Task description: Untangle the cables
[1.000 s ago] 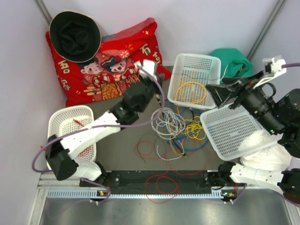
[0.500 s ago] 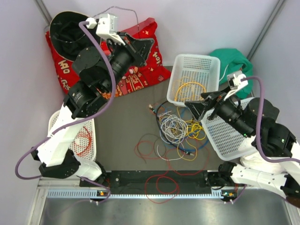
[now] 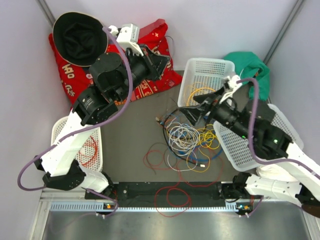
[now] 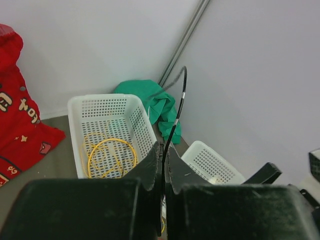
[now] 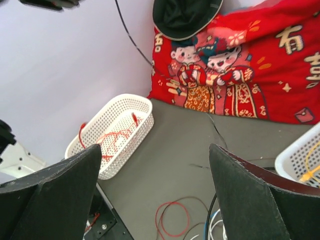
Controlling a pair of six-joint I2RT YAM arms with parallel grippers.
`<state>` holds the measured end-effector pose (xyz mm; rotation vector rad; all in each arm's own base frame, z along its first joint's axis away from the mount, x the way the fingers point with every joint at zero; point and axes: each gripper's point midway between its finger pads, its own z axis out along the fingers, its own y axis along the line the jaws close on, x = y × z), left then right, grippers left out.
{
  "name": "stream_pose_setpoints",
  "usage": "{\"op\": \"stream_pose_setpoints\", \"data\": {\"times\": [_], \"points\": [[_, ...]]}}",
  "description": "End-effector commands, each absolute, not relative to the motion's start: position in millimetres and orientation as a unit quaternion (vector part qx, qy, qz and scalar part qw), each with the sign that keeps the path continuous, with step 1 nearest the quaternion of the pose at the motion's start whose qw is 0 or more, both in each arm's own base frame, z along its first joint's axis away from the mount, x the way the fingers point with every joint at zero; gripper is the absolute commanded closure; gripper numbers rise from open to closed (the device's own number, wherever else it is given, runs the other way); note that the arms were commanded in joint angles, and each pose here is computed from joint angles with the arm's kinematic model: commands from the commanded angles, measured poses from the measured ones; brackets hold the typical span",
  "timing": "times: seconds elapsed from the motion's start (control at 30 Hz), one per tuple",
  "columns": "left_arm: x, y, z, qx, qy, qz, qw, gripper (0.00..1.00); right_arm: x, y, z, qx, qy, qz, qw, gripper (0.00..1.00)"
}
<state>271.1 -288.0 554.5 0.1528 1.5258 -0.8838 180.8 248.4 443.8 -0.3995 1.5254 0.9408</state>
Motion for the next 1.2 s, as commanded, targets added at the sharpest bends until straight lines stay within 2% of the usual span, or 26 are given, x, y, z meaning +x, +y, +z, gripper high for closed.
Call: {"op": "stream_pose_setpoints", "data": {"times": [0.0, 0.43, 0.57, 0.67, 0.7, 0.77, 0.8, 0.9, 1.03, 1.17], "points": [[257.3, -279.8, 571.8, 0.062, 0.647, -0.415, 0.637, 1.00, 185.9, 283.1, 443.9, -0.195, 0.637, 0.440, 0.603, 0.14], [249.4, -278.6, 566.8, 0.060, 0.647, -0.432, 0.626, 1.00, 243.3, 342.6, 406.0, -0.194, 0.666, 0.390, 0.606, 0.18], [246.0, -275.5, 566.5, 0.057, 0.646, -0.436, 0.624, 1.00, 265.0, 343.0, 388.5, -0.166, 0.689, 0.351, 0.612, 0.25], [243.5, -274.7, 565.9, 0.056, 0.645, -0.441, 0.622, 1.00, 274.1, 347.2, 381.0, -0.155, 0.690, 0.344, 0.618, 0.36], [242.9, -274.1, 565.0, 0.056, 0.646, -0.440, 0.621, 1.00, 276.8, 348.6, 376.4, -0.154, 0.692, 0.340, 0.617, 0.53], [242.4, -273.3, 563.4, 0.054, 0.647, -0.441, 0.620, 1.00, 282.2, 350.5, 370.5, -0.148, 0.697, 0.332, 0.618, 0.70], [241.8, -273.1, 562.2, 0.055, 0.648, -0.441, 0.619, 1.00, 284.0, 350.9, 370.1, -0.147, 0.697, 0.330, 0.619, 0.83], [239.3, -271.8, 560.1, 0.057, 0.648, -0.443, 0.617, 1.00, 284.9, 348.5, 375.9, -0.145, 0.695, 0.329, 0.623, 1.00], [239.0, -258.2, 552.6, 0.043, 0.648, -0.427, 0.629, 1.00, 276.0, 332.9, 399.2, -0.156, 0.692, 0.319, 0.628, 1.00], [242.9, -241.6, 537.0, 0.015, 0.646, -0.406, 0.646, 1.00, 263.1, 301.3, 445.7, -0.157, 0.678, 0.301, 0.652, 1.00]]}}
